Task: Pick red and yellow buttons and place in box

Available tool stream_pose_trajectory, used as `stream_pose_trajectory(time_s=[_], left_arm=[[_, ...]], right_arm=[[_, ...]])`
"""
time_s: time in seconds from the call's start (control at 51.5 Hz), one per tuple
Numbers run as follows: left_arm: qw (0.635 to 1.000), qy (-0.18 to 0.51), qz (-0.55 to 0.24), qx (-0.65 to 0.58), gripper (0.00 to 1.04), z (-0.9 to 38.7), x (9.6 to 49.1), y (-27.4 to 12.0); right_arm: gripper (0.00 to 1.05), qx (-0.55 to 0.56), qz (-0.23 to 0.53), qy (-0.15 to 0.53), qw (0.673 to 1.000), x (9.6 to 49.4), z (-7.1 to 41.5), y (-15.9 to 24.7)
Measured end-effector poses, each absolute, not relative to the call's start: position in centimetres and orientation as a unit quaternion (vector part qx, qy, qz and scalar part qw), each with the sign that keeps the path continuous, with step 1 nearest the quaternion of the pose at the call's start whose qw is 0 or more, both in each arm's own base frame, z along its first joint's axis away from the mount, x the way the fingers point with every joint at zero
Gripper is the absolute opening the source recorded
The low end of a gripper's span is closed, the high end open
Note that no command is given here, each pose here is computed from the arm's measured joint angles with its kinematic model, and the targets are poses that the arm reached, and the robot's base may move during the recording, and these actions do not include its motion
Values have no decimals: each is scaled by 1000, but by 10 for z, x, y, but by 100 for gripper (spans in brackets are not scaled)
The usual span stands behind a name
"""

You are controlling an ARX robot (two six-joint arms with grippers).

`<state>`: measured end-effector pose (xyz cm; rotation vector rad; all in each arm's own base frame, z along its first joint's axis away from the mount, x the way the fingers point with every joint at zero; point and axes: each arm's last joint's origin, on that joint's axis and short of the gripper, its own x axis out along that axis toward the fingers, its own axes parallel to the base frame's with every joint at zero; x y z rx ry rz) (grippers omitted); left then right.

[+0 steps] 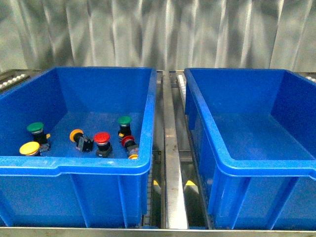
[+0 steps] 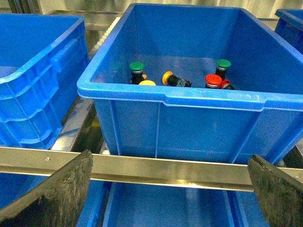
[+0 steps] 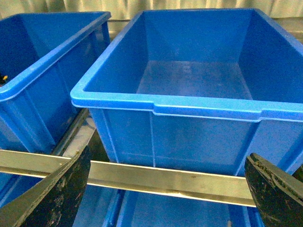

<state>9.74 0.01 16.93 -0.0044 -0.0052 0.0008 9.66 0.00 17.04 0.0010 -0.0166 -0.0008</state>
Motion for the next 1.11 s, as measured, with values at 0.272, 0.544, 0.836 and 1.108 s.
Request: stream_pose_trajectory(time_s=[0.272,0.544,0.836,1.108], left_arm=[[1000,-3,0,-2,97,169,97,0],[992,62,102,-48,97,167,99,0],[932,-49,321,-164,97,271,150,33],[969,81,217,-83,97,319,262,28]], right_arm=[[98,0,0,-8,1000,97,170,0],[98,0,0,-8,1000,97,170,0],[98,0,0,-8,1000,97,170,0],[98,0,0,-8,1000,97,170,0]])
